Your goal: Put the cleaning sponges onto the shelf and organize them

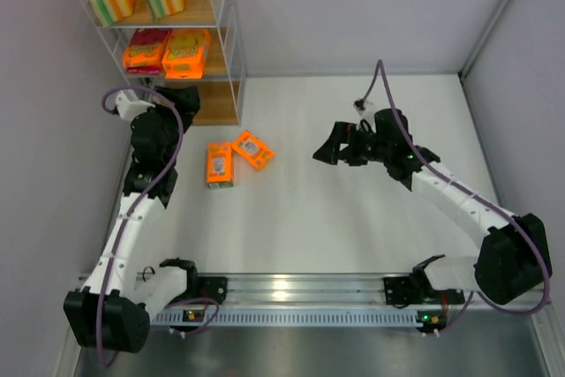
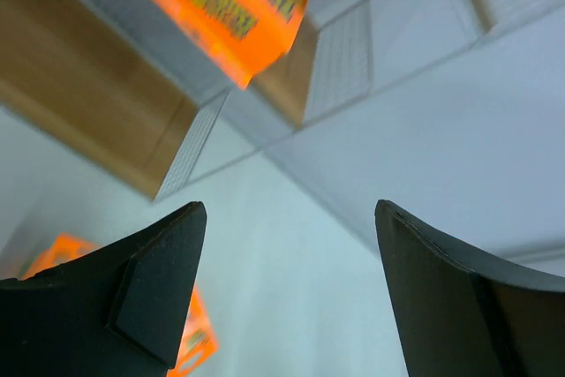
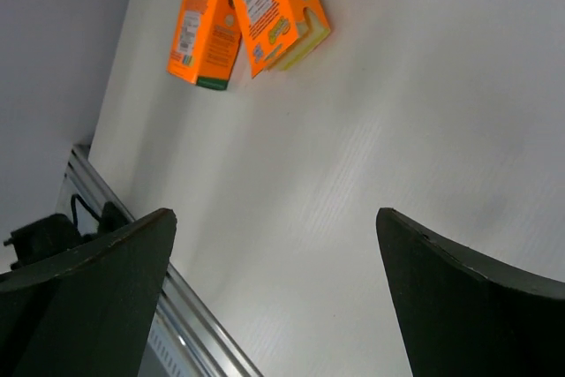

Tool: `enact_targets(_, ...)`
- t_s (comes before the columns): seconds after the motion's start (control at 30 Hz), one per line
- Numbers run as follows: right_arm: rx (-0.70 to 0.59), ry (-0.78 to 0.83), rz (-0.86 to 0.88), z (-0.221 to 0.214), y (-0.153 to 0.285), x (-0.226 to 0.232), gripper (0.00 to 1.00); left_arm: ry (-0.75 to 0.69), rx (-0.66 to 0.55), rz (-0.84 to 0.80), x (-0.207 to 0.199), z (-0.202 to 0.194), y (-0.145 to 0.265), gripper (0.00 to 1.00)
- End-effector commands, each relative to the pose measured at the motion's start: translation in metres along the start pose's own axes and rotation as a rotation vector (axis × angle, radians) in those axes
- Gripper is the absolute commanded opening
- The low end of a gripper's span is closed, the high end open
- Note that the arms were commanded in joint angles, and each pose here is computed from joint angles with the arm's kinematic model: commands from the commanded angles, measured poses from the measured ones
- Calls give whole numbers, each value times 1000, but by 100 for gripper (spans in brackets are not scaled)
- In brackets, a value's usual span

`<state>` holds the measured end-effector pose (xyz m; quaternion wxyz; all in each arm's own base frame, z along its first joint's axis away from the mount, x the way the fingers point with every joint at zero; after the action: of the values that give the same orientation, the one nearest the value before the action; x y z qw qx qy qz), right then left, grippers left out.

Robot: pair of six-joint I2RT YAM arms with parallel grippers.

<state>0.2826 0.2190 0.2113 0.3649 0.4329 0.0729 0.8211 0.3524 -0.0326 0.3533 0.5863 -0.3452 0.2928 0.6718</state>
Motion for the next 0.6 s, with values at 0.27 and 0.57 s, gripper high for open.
enact_targets(0.27,-38,367,-99,-30,-86,45,99,-288,616,303,153,-121,107,83)
enact_targets(0.57,-189,-232,30,-16,-149,50,96,-382,566,370,167,-113,99,85)
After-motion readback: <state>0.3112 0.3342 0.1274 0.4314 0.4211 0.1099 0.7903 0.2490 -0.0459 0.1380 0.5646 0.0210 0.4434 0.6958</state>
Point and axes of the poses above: each gripper's point midway between its finger pads, its own y axis back along the fingers, its own x axis along the line the jaws close on, z = x × y, the point moved 3 cm from there along y, back along the fingers, and after that the axes turned 1 degree about -y, right-handed, at the moved point
